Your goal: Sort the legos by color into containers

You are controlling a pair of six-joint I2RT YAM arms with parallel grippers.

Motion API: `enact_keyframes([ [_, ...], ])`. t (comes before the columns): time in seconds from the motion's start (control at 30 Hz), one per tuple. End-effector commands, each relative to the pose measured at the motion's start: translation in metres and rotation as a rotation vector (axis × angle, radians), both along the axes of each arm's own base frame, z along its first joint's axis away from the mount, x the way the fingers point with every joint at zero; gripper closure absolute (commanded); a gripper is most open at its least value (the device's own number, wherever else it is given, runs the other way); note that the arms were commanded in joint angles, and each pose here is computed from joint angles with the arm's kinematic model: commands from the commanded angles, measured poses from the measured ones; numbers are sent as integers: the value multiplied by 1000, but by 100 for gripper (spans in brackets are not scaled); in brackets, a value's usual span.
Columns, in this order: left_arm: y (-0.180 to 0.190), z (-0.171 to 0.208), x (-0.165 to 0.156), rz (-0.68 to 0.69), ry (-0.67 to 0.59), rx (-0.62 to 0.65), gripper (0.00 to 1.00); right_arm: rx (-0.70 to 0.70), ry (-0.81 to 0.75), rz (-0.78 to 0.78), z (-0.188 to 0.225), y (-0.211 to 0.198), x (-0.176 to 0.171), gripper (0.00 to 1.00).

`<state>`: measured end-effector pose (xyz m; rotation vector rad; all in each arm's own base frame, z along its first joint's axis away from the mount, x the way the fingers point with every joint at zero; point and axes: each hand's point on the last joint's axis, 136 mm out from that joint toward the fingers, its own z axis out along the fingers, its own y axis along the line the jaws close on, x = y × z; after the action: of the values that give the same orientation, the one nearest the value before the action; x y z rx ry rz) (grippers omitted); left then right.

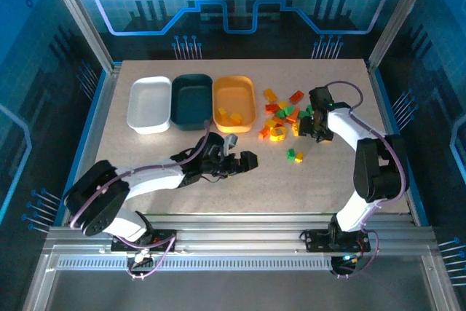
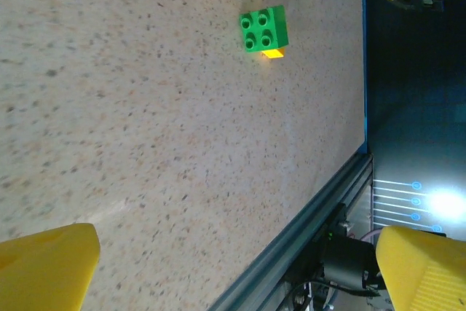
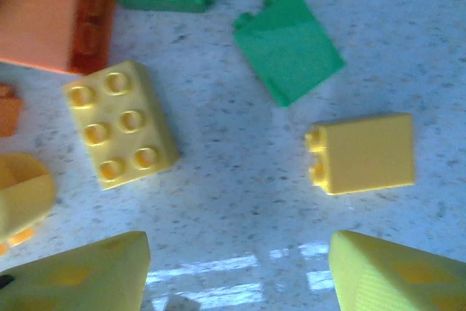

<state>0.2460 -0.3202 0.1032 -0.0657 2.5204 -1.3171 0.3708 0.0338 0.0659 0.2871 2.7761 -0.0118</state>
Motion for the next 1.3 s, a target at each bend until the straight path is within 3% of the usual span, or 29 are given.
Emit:
enact_keyframes([
  [0.0,-23,24,14,-28,-45,-96,1,96,-52,107,9,34,18,34],
  [0.17,-22,24,17,-20,-50,-89,1,27,-2,121,-10,43,39,35],
  [0.37,10,29,23,37,-68,-55,1,-45,53,78,-30,32,51,38],
  [0.5,27,33,25,70,-87,-37,1,-42,66,66,-35,32,52,46],
  [0.63,34,38,27,80,-97,-32,1,-24,90,63,-42,33,48,61],
  [0.87,43,45,33,97,-118,-37,1,-12,103,66,-44,34,41,65],
  [1.03,57,52,35,118,-140,-27,1,-25,65,53,-32,29,32,71],
  [1.27,114,66,44,256,-179,11,1,-35,-52,82,27,43,17,71],
])
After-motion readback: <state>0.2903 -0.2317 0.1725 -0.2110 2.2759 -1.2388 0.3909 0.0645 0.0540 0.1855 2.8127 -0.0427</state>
